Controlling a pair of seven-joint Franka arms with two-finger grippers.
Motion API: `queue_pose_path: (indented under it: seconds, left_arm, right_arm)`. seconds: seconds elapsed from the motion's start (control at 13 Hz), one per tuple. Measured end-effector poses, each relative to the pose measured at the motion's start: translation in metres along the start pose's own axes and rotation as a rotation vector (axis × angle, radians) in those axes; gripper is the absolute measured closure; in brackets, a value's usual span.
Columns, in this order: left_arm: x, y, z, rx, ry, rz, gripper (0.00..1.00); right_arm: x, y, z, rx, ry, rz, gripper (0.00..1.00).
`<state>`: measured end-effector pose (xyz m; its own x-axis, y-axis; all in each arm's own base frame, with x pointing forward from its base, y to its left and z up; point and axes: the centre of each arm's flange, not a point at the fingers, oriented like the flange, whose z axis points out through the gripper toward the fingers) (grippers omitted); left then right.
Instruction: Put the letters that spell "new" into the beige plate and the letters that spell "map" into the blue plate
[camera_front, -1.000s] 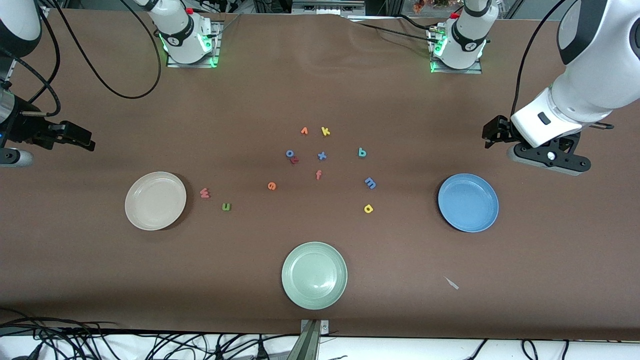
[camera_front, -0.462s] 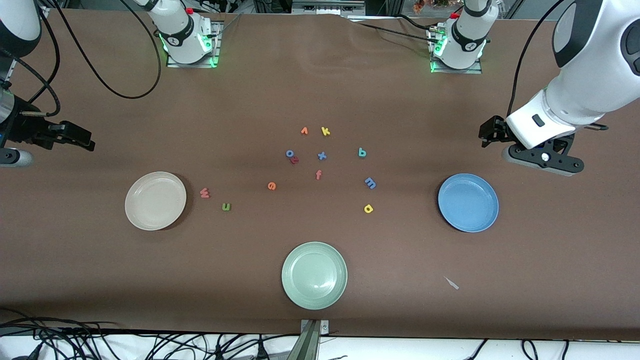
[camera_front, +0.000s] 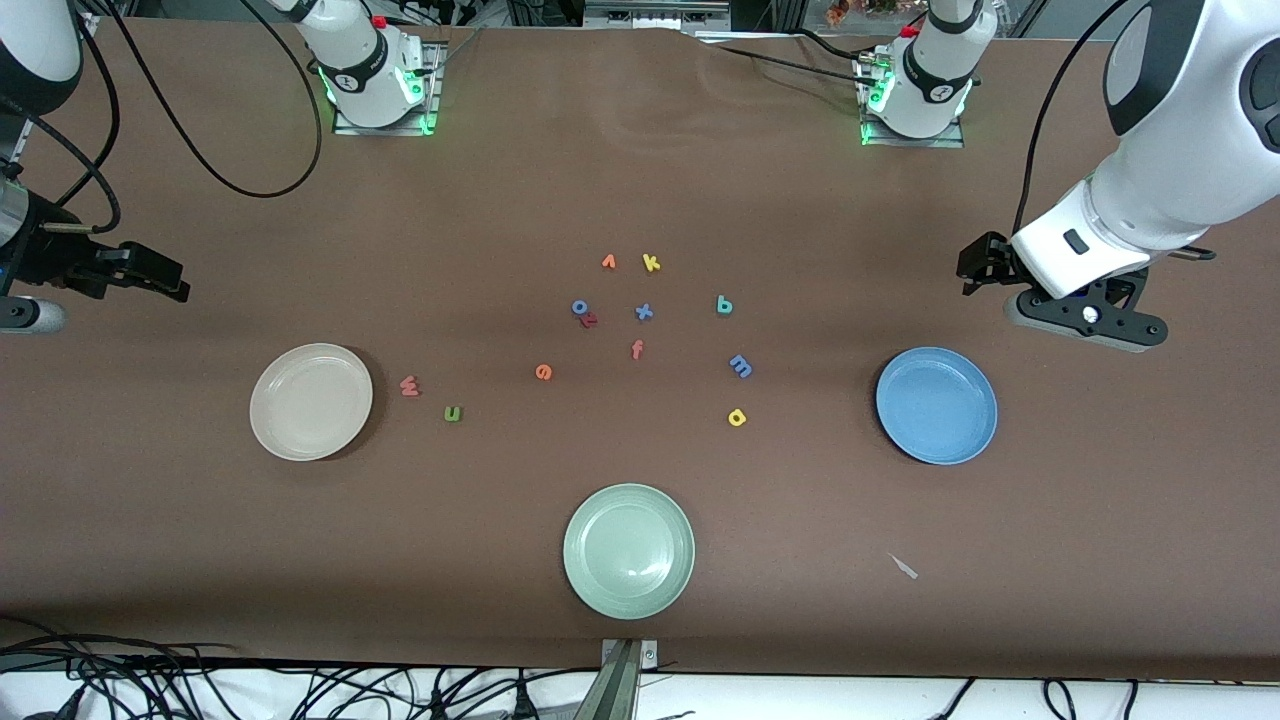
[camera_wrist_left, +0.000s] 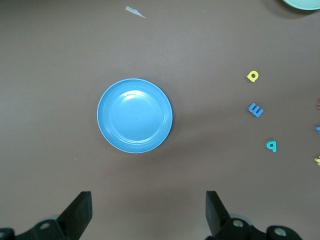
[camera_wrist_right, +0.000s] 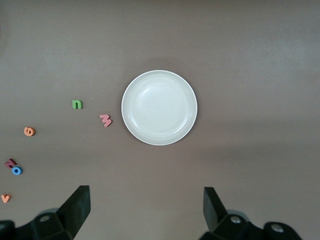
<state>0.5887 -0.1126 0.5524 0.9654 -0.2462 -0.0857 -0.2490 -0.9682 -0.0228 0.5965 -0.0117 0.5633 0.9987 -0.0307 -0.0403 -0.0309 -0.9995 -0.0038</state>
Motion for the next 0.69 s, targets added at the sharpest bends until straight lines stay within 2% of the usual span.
queue_pose_path:
  seconds: [0.69]
  left_arm:
    - [0.000,0.001,0.000,0.000,0.000,0.001,0.00]
  right_arm:
    - [0.002,-0.007,0.017,-0.002,-0.054,-0.013,0.00]
